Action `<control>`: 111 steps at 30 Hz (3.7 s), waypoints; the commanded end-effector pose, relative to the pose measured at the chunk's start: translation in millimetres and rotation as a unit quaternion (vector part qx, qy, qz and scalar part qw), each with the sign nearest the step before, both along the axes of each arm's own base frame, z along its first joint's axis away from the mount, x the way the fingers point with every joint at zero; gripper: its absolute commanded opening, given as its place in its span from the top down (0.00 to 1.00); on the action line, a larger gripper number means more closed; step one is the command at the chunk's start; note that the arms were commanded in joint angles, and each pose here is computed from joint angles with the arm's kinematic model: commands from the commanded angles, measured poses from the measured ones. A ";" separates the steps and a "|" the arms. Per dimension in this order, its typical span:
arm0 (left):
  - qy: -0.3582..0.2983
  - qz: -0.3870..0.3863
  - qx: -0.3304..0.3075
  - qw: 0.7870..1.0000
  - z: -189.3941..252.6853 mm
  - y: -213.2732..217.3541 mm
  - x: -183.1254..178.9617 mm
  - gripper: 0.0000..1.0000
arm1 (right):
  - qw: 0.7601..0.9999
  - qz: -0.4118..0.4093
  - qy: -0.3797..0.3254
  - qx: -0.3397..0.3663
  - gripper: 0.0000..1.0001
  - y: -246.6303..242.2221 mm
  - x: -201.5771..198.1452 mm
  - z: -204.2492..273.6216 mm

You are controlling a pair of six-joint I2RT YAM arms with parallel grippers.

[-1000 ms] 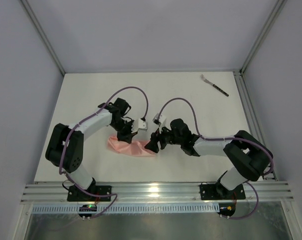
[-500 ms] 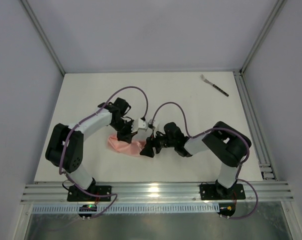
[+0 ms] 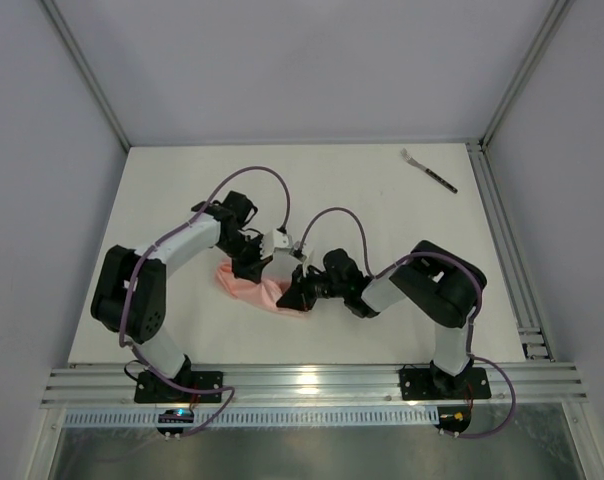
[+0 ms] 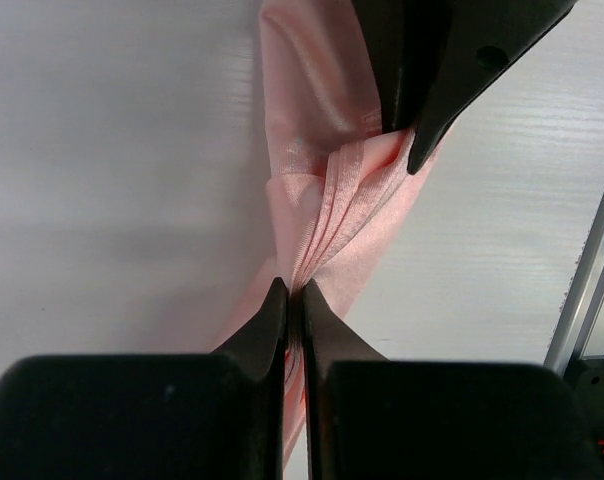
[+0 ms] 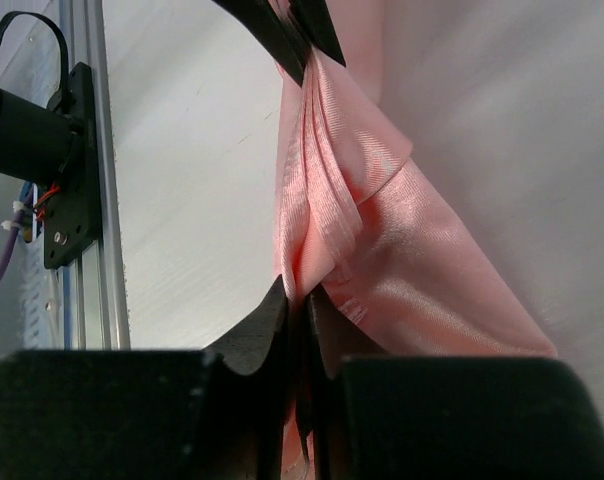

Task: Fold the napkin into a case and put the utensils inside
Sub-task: Smooth out the smaller rectangle-folded napkin at the center of the board.

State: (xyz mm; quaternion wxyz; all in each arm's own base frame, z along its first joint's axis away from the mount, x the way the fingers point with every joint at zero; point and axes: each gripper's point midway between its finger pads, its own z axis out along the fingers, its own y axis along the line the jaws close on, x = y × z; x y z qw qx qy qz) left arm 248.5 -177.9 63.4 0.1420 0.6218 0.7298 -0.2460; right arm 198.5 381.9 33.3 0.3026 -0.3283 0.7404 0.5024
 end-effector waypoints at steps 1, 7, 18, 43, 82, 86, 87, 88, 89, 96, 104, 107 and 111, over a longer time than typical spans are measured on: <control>-0.015 0.018 -0.025 0.999 13.3 -8.1 16.8 1.00 | 1.000 0.000 -0.009 0.019 0.92 2.2 -3.4 12.6; -0.007 0.018 -0.021 1.000 9.4 -6.0 12.4 1.00 | 0.999 0.000 -0.023 0.028 0.75 4.5 2.1 36.1; -0.009 0.018 -0.024 0.999 10.4 -6.8 12.3 1.00 | 0.997 -0.052 0.014 0.052 0.53 -18.7 4.5 44.9; -0.002 0.028 -0.026 0.999 12.5 -1.1 11.3 1.00 | 0.998 -0.035 0.044 0.023 0.35 -9.9 10.7 15.6; 0.020 0.009 -0.024 0.999 10.2 0.0 2.7 1.00 | 0.998 -0.032 -0.015 -0.049 0.40 -26.6 14.3 9.6; 0.022 0.013 -0.022 0.999 7.8 0.1 4.1 1.00 | 0.998 -0.036 -0.013 -0.046 0.53 -25.0 16.0 7.2; 0.021 0.015 -0.020 0.999 7.0 0.2 5.6 1.00 | 0.998 -0.037 -0.007 -0.048 0.67 -25.0 16.3 4.4; 0.024 0.016 -0.018 0.999 4.4 -0.2 6.4 1.00 | 0.998 -0.036 -0.004 -0.046 0.74 -24.1 16.5 4.2; 0.025 0.023 -0.017 0.999 3.8 -0.2 8.4 1.00 | 0.998 -0.039 0.004 -0.040 0.81 -23.2 17.7 5.8; 0.018 0.068 0.004 0.998 -8.0 5.9 25.6 1.00 | 0.994 -0.055 0.086 -0.032 0.96 -29.2 19.6 -10.0; 0.030 0.097 0.047 0.994 -34.0 13.1 39.7 1.00 | 0.985 -0.075 0.149 -0.038 0.96 -33.2 22.0 -13.5; 0.034 0.096 0.049 0.994 -40.6 12.2 42.0 1.00 | 0.983 -0.090 0.151 -0.061 0.68 -36.9 26.0 -18.5; 0.034 0.088 0.036 0.995 -38.7 8.5 40.4 1.00 | 0.989 -0.086 0.100 -0.068 0.46 -44.7 28.5 7.7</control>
